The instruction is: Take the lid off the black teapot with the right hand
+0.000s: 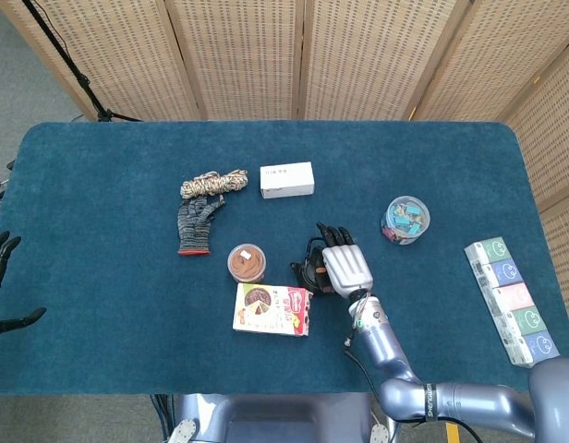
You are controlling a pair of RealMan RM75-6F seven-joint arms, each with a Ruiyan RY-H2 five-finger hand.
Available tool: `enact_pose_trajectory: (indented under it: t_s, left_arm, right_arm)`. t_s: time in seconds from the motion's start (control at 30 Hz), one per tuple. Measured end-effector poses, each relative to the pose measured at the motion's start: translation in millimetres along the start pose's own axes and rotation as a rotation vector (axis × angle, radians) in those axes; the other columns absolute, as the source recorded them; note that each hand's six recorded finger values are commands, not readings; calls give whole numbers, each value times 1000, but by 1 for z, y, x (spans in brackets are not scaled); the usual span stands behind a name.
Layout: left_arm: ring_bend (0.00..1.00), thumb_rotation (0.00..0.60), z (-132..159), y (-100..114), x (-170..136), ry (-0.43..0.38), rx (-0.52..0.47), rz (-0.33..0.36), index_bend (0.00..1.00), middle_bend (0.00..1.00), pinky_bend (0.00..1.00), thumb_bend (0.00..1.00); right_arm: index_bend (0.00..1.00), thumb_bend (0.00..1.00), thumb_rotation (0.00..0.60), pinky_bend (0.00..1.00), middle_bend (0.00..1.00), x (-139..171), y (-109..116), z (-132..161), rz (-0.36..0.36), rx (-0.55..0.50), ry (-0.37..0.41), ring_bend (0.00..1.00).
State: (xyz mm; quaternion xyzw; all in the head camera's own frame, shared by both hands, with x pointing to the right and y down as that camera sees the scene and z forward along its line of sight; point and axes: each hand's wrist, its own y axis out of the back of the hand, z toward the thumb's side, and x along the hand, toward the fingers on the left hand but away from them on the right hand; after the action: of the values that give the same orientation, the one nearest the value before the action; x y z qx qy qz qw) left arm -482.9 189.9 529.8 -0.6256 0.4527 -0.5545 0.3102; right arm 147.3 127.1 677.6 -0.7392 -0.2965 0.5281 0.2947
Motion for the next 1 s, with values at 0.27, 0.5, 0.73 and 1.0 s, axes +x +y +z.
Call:
enact_pose_trajectory:
  t_s: [0.27,0.5,0.73,1.0]
  left_arm:
    - [0,600,-1,0,1,2,-3,-1,0,0,0,0]
    - [0,600,0,0,1,0,0,-2,0,0,0,0]
    - [0,600,0,0,0,2,-1,0,0,0,0,0]
    - [0,600,-1,0,1,2,-2,0,0,0,0,0]
  right_arm:
    - [457,439,600,0,0,-3,-4,-4,9,-5,-16,0]
    - [486,439,600,0,0,-3,-4,-5,12,-20,-16,0]
    - [537,446,600,0,0,-5,-7,-6,17,-13,-23,0]
    - [571,458,600,0,0,-4,-6,-8,8,-17,-26,0]
